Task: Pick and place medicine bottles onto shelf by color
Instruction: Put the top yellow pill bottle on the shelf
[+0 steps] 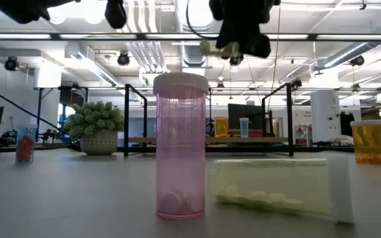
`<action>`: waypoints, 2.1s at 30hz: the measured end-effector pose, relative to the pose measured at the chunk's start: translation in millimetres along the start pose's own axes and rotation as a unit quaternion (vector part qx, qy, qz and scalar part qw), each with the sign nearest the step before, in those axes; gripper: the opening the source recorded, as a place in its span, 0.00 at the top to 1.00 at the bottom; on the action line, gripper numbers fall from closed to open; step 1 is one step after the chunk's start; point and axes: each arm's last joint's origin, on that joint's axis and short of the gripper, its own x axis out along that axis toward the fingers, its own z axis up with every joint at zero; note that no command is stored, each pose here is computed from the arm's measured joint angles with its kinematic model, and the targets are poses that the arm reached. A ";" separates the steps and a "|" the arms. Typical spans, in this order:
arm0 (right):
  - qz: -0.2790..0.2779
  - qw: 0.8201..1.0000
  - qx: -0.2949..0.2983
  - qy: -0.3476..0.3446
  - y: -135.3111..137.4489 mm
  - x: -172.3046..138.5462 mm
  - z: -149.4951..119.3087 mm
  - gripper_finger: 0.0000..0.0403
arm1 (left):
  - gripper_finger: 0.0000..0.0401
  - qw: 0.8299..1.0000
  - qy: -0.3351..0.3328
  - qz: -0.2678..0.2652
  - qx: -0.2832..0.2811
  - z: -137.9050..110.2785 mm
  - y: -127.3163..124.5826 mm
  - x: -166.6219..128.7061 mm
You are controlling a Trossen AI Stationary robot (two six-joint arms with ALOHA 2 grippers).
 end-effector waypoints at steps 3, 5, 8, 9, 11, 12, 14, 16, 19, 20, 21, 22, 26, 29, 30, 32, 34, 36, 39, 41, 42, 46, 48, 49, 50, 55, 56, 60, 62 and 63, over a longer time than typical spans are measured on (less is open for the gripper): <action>0.003 1.000 -0.015 -0.008 -1.4 -16.7 -1.2 0.77 | 0.64 0.998 0.015 0.010 -0.053 -9.0 5.1 7.2; 0.007 0.999 -0.033 -0.016 -0.8 -26.8 -2.5 0.77 | 0.63 0.996 0.033 0.023 -0.081 -18.8 10.4 11.8; 0.013 0.998 -0.060 -0.027 0.1 -38.9 -4.0 0.77 | 0.63 0.989 0.067 0.047 -0.122 -37.1 20.5 18.6; 0.015 0.997 -0.064 -0.031 0.4 -42.0 -4.2 0.77 | 0.63 0.986 0.076 0.055 -0.136 -42.8 23.6 20.8; 0.017 0.997 -0.072 -0.036 0.6 -46.4 -4.9 0.77 | 0.63 0.981 0.089 0.068 -0.160 -51.6 28.5 26.6; 0.016 0.996 -0.079 -0.035 0.4 -48.1 -5.5 0.77 | 0.63 0.978 0.095 0.074 -0.168 -55.9 30.9 29.2; 0.013 0.995 -0.090 -0.030 -0.4 -50.4 -7.4 0.77 | 0.63 0.973 0.104 0.085 -0.185 -63.3 34.9 34.5; 0.007 0.996 -0.092 -0.019 -1.8 -50.4 -9.4 0.77 | 0.63 0.968 0.112 0.096 -0.205 -70.3 38.8 39.3; 0.001 0.996 -0.091 -0.007 -2.9 -46.7 -10.4 0.77 | 0.63 0.960 0.122 0.110 -0.227 -80.1 44.2 45.0; 0.000 0.996 -0.090 -0.004 -3.0 -44.4 -10.1 0.77 | 0.63 0.957 0.126 0.115 -0.234 -83.4 46.2 46.4; -0.002 0.996 -0.090 -0.002 -3.2 -42.2 -9.9 0.77 | 0.63 0.954 0.130 0.121 -0.241 -86.8 48.2 48.0; -0.004 0.996 -0.089 0.003 -3.5 -38.8 -9.6 0.77 | 0.63 0.952 0.133 0.125 -0.245 -89.7 49.8 49.7; -0.011 0.997 -0.076 0.015 -4.4 -27.0 -8.5 0.77 | 0.63 0.947 0.139 0.134 -0.256 -97.3 53.9 58.5; -0.017 0.997 -0.076 0.022 -5.1 -17.4 -7.3 0.77 | 0.63 0.947 0.141 0.134 -0.256 -100.4 55.5 64.6; -0.016 0.997 -0.077 0.021 -5.0 -14.8 -6.5 0.77 | 0.63 0.946 0.142 0.135 -0.256 -101.9 56.4 65.7; -0.018 0.997 -0.076 0.024 -5.2 -10.2 -5.9 0.77 | 0.63 0.945 0.148 0.141 -0.256 -105.9 58.6 66.7; -0.019 0.997 -0.076 0.027 -5.5 -8.0 -5.8 0.77 | 0.63 0.944 0.151 0.144 -0.256 -108.9 60.2 68.0; -0.020 0.996 -0.077 0.026 -5.5 -7.6 -5.6 0.77 | 0.63 0.942 0.152 0.146 -0.261 -110.4 61.0 69.4; -0.016 0.997 -0.080 0.013 -4.9 -7.6 -3.0 0.77 | 0.63 0.940 0.153 0.148 -0.268 -113.1 62.2 72.6; -0.012 0.997 -0.081 0.004 -4.5 -7.6 -1.1 0.77 | 0.63 0.939 0.156 0.146 -0.269 -114.2 62.5 75.1; -0.009 0.997 -0.082 -0.001 -4.2 -7.6 0.1 0.77 | 0.63 0.939 0.156 0.144 -0.269 -114.4 62.6 76.9; -0.008 0.997 -0.082 -0.005 -5.6 -8.0 1.8 0.77 | 0.63 0.939 0.162 0.131 -0.272 -113.9 61.3 83.3; -0.009 0.997 -0.082 -0.006 -5.8 -8.2 2.1 0.77 | 0.63 0.939 0.166 0.128 -0.273 -114.0 61.1 83.6; -0.008 0.997 -0.082 -0.007 -5.7 -8.2 2.2 0.77 | 0.64 0.939 0.167 0.129 -0.273 -113.7 60.9 83.4; -0.008 0.997 -0.082 -0.007 -5.7 -8.2 2.3 0.77 | 0.65 0.939 0.167 0.129 -0.273 -113.4 60.7 83.3; -0.007 0.996 -0.085 -0.009 -5.5 -8.5 2.5 0.77 | 0.73 0.939 0.168 0.129 -0.273 -112.9 60.4 82.3; -0.007 0.996 -0.086 -0.009 -5.5 -8.5 2.6 0.77 | 0.74 0.939 0.168 0.129 -0.273 -112.7 60.3 82.3; -0.007 0.996 -0.086 -0.010 -5.5 -8.5 2.6 0.77 | 0.77 0.939 0.168 0.128 -0.273 -112.7 60.2 82.3; -0.007 0.996 -0.086 -0.010 -5.4 -8.5 2.7 0.77 | 0.76 0.939 0.168 0.128 -0.273 -112.7 60.2 82.2; -0.007 0.996 -0.086 -0.010 -5.4 -8.5 2.7 0.77 | 0.76 0.939 0.168 0.128 -0.273 -112.7 60.2 82.2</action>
